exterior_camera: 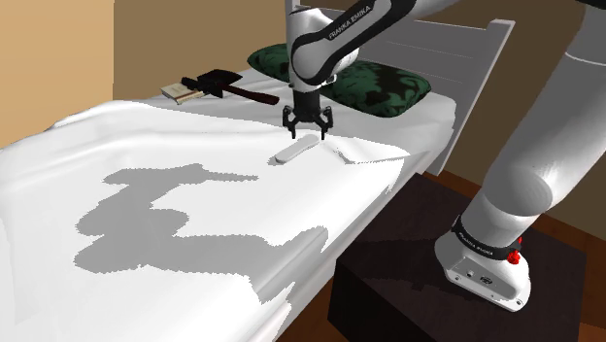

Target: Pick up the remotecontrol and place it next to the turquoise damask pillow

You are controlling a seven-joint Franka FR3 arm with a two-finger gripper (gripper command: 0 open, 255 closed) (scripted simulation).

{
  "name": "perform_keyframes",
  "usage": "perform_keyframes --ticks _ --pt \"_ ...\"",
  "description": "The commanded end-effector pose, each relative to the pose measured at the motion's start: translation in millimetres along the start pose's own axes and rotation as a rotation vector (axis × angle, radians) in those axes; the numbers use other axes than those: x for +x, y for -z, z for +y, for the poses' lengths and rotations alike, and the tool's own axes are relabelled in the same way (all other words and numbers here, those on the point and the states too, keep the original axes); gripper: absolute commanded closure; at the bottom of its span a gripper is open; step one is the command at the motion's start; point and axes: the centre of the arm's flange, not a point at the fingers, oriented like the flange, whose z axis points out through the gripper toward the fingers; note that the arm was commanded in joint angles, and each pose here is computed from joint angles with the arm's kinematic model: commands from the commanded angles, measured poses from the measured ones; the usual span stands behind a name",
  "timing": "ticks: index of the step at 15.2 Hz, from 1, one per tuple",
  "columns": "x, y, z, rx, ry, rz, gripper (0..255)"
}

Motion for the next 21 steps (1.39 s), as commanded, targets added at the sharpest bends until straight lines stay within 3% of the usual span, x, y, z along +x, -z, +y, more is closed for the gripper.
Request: perform_keyframes --ticks 1,13,21 --pt "18.1 -13.5 -12.8 0.006 -0.081 0.005 0" --pt "131.1 -90.8 -66.0 0.037 -0.523 0.032 0" --pt "132.6 -130.7 -67.1 0.037 -0.523 0.032 0"
